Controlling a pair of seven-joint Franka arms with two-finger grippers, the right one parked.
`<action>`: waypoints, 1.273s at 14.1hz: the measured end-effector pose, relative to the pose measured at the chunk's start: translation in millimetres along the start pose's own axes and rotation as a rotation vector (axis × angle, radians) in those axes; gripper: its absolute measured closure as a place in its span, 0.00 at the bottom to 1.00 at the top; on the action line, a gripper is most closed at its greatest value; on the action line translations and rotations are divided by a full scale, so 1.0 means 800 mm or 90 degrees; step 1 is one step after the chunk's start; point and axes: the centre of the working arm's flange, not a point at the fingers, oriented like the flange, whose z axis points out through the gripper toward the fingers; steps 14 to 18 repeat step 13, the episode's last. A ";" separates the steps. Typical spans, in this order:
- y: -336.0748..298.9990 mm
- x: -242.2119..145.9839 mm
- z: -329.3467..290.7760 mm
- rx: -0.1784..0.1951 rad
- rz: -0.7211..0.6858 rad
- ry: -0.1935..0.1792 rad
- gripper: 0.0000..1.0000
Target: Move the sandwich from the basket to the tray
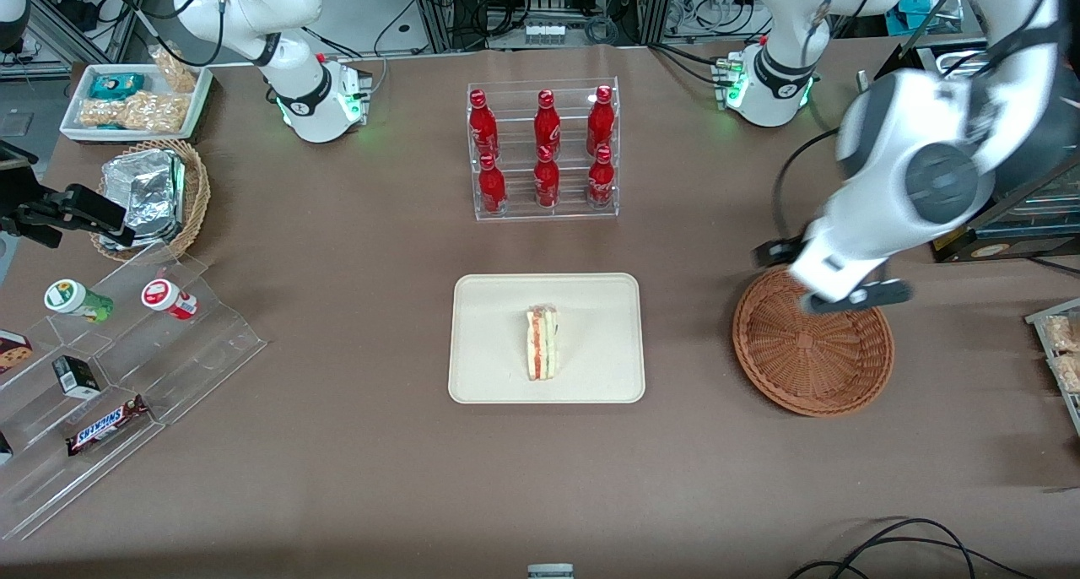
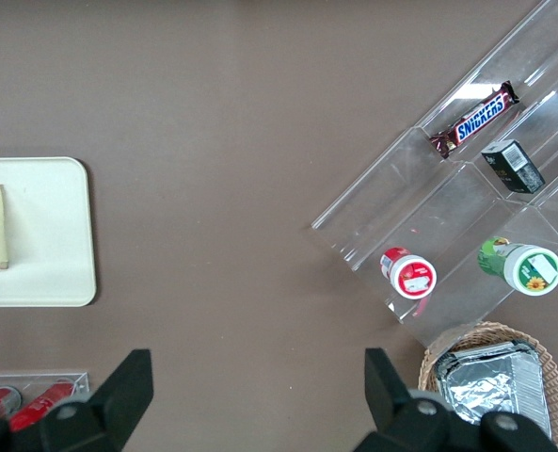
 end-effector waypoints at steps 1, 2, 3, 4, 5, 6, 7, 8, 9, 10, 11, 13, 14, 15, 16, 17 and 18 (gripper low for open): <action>-0.025 -0.008 -0.015 -0.003 0.012 0.000 0.00; -0.045 -0.017 -0.031 -0.007 0.024 0.007 0.00; -0.056 -0.027 -0.047 -0.011 0.030 0.020 0.00; -0.063 -0.035 -0.060 -0.013 0.030 0.033 0.00; -0.069 -0.040 -0.069 -0.015 0.028 0.043 0.00; -0.077 -0.042 -0.076 -0.017 0.031 0.051 0.00; -0.082 -0.042 -0.082 -0.019 0.042 0.059 0.00; -0.086 -0.040 -0.089 -0.020 0.056 0.069 0.00; -0.092 -0.037 -0.096 -0.022 0.069 0.078 0.00; -0.100 -0.033 -0.104 -0.024 0.078 0.088 0.00; -0.111 -0.027 -0.114 -0.025 0.087 0.099 0.00; -0.125 -0.018 -0.127 -0.027 0.100 0.114 0.00; -0.125 -0.018 -0.127 -0.027 0.100 0.114 0.00; -0.125 -0.018 -0.127 -0.027 0.100 0.114 0.00; -0.125 -0.018 -0.127 -0.027 0.100 0.114 0.00; -0.125 -0.018 -0.127 -0.027 0.100 0.114 0.00; -0.125 -0.018 -0.127 -0.027 0.100 0.114 0.00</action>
